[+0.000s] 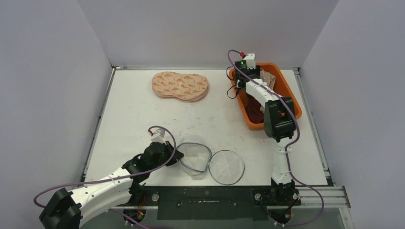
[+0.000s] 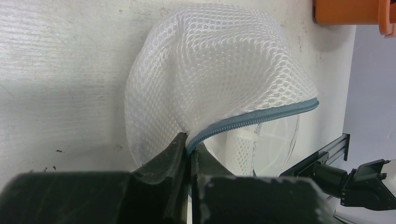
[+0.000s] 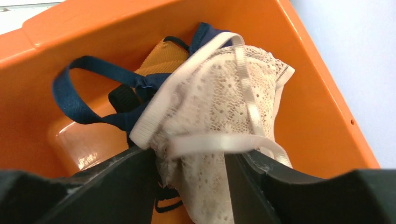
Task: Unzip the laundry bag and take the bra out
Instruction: Place the bra in the bin.
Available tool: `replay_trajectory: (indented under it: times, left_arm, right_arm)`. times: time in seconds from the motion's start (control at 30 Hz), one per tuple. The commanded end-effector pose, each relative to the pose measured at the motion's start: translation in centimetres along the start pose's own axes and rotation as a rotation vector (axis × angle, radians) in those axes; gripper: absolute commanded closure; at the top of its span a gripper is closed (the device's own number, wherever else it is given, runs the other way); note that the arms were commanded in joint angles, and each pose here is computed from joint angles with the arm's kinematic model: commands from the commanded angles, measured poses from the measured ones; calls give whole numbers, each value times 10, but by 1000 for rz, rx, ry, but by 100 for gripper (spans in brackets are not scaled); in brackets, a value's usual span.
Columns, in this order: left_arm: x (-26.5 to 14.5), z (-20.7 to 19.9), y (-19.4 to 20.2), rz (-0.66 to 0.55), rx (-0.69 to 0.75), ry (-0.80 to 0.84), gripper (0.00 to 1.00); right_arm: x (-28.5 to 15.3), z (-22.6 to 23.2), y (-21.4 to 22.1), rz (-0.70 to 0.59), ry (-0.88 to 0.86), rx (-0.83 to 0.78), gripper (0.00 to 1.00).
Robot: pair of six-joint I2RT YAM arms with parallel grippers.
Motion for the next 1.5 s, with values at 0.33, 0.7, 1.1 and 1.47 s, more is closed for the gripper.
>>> replay_trajectory:
  times: [0.33,0.7,1.1,1.47]
  left_arm:
    - [-12,-16,-9,-29,-1,65,100]
    - [-27,-30,-23,-85,-18,94,100]
    - [-31,-37,-31,-107,-40,90,93]
    - [-48,-46,-60,-201,88,3,47]
  right_arm:
    - [-108,-38,-90,-217,-169,212,14]
    - [-247,-69,-115,-448,-787,537,5]
    - [-337,-24,79,-176,-1060,449,15]
    - [-329,-8,198,77,-849,421,12]
Point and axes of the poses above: each gripper's point midway between its finger pads, its own x axis out along the fingers, its own z axis along the line the jaws close on, y = z × x, the point moved 3 cm from there along -x, back along the fingers, and after that the axes turned 9 degrees about -x, right-handed, at the moved point
